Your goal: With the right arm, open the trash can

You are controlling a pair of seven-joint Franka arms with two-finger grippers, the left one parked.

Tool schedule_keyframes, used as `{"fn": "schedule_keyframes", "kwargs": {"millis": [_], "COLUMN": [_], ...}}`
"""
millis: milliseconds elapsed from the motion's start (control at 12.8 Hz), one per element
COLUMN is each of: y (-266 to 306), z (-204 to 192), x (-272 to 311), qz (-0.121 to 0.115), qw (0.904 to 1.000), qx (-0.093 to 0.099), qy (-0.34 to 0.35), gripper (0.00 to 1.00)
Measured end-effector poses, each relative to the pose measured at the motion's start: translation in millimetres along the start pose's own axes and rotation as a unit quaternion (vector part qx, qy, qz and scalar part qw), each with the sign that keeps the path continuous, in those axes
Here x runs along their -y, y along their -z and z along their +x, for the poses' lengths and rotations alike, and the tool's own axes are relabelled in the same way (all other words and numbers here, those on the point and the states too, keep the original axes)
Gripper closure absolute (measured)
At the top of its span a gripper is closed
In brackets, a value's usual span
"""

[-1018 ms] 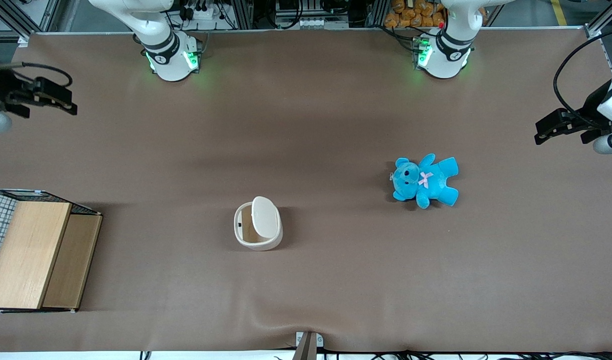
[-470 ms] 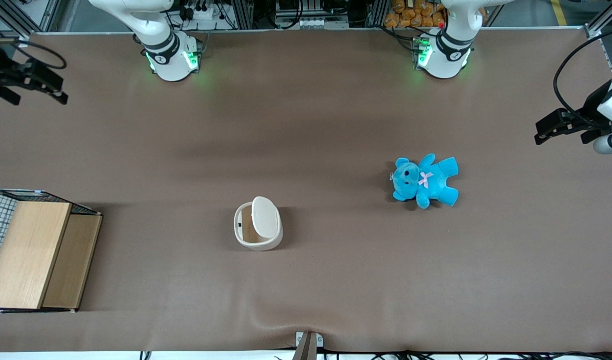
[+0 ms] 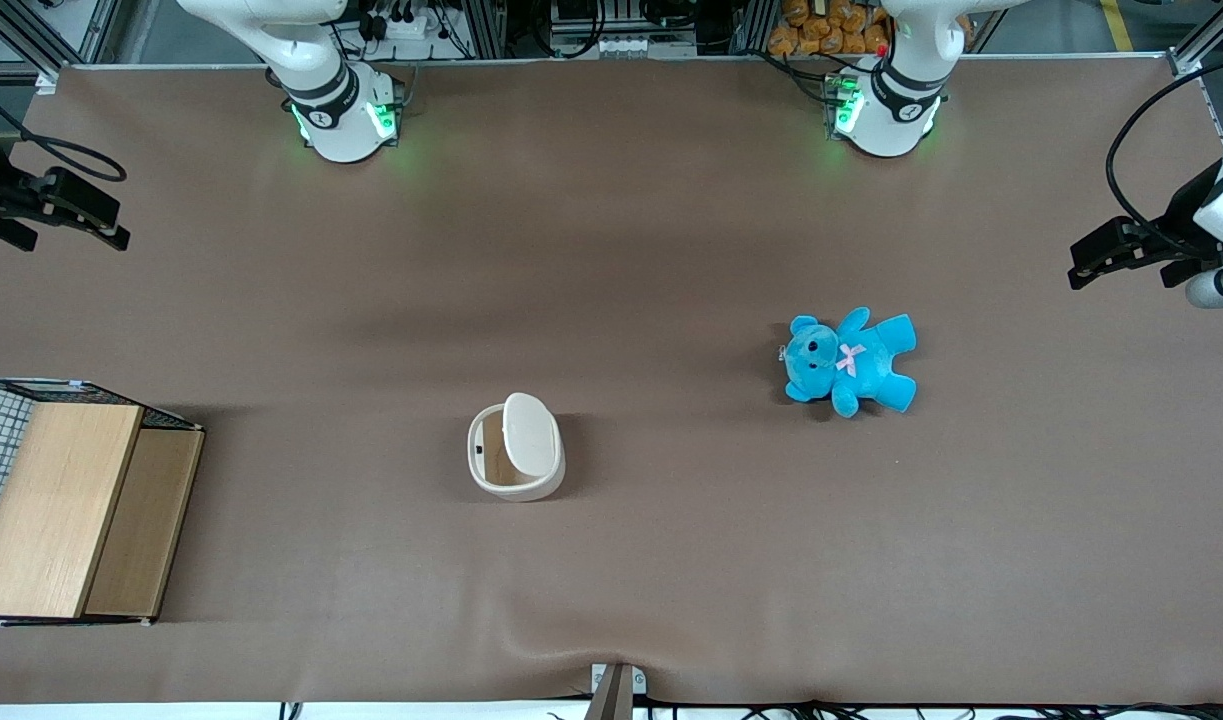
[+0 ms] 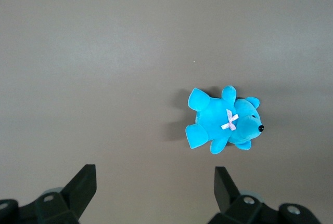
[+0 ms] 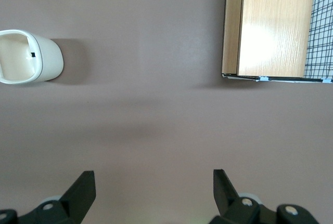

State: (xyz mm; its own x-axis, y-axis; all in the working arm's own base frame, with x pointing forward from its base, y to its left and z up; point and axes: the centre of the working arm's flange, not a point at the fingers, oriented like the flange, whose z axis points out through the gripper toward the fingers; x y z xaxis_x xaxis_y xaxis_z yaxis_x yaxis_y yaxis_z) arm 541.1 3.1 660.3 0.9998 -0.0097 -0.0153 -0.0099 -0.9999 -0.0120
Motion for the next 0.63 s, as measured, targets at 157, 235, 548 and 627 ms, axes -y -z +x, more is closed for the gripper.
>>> {"fn": "schedule_keyframes", "kwargs": {"millis": [157,235,548,627], "y": [-2.4,-2.8,0.4,0.8], "z": [5.7,7.3,7.9,7.9], "x": [-0.2,-0.3,-0.3,-0.3], "qz": [0.000,0.001,0.001,0.000], "qw": [1.0000,1.0000,1.0000,1.0000], "qx": [0.000,0.000,-0.004,-0.004], "qy": [0.000,0.000,0.000,0.000], "gripper": [0.00,0.00,0.00,0.00]}}
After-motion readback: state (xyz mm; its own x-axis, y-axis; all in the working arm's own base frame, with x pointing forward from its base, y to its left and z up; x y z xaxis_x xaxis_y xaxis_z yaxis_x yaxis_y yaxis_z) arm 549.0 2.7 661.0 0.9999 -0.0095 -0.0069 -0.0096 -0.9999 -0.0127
